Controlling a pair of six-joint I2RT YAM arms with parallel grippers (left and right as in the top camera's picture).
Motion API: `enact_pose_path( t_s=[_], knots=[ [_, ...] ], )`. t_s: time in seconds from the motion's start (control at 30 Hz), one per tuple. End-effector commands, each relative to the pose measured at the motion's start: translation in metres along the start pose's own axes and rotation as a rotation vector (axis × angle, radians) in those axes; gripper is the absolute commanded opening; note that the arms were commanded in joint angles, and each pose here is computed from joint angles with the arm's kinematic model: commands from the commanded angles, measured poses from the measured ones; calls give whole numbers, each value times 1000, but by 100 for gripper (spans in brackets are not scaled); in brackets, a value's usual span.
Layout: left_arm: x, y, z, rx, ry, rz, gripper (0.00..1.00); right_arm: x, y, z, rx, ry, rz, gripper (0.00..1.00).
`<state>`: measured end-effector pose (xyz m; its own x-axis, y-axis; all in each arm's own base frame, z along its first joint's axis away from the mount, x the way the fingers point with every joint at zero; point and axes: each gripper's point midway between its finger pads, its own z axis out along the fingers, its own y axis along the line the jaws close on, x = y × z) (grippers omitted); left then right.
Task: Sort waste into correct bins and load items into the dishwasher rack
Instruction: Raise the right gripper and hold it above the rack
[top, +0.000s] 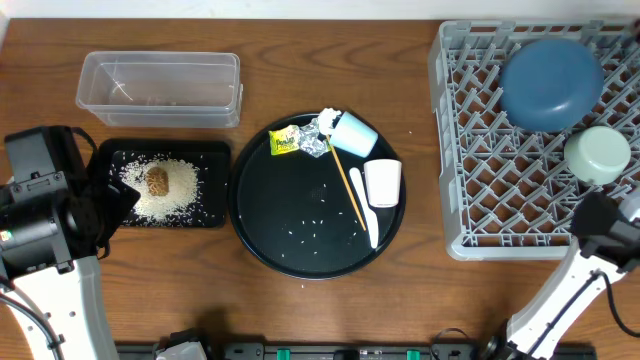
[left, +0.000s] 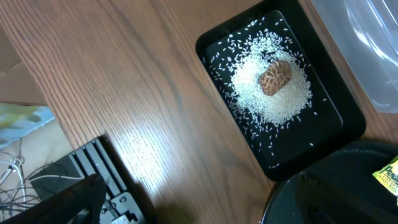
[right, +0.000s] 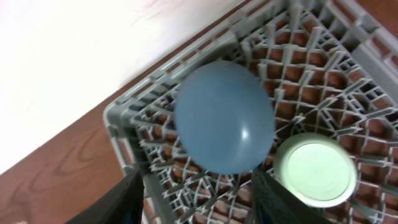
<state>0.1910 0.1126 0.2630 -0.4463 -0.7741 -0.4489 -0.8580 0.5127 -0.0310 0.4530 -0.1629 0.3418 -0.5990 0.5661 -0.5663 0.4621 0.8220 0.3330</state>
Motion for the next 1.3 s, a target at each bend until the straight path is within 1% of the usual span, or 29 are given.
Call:
enact_pose_path(
  t_s=[0.0,0.1,0.23,0.27,0.3,0.43,0.5,0.67,0.73,0.83,1.07,1.17,1.27],
  knots=[
    [-3,4,-1,-17,-14,-9,98,1,19,-26,15,-61,-9,50],
    [-3,4,-1,-17,-14,-9,98,9,46,-48,-27,-88,-57,52],
    [-3,4,-1,-17,-13,-9,98,37,93,-80,-109,-85,-155,58],
    [-3,4,-1,-17,-14,-9,98,43,105,-87,-134,-87,-208,90],
    [-3,4,-1,-17,-13,-9,98,52,120,-95,-162,-91,-263,99],
    [-3,4,-1,-17,-14,-10,98,81,165,-113,-255,-81,-359,99],
    [-3,4,-1,-17,-14,-10,98,93,179,-117,-268,-78,-397,99],
    [-3,4,-1,-17,-14,-9,98,121,199,-118,-254,-43,-470,99],
    [-3,4,-1,-17,-14,-10,98,131,198,-118,-214,-23,-479,99],
    [-3,4,-1,-17,-14,-9,98,135,178,-119,-104,-19,-468,99],
    [-3,4,-1,-17,-14,-9,98,122,92,-139,216,-83,-432,99],
    [-3,4,-1,-17,-13,-10,98,114,59,-143,306,-86,-383,99],
    [-3,4,-1,-17,-13,-9,98,114,37,-134,338,-37,-327,99]
  ],
)
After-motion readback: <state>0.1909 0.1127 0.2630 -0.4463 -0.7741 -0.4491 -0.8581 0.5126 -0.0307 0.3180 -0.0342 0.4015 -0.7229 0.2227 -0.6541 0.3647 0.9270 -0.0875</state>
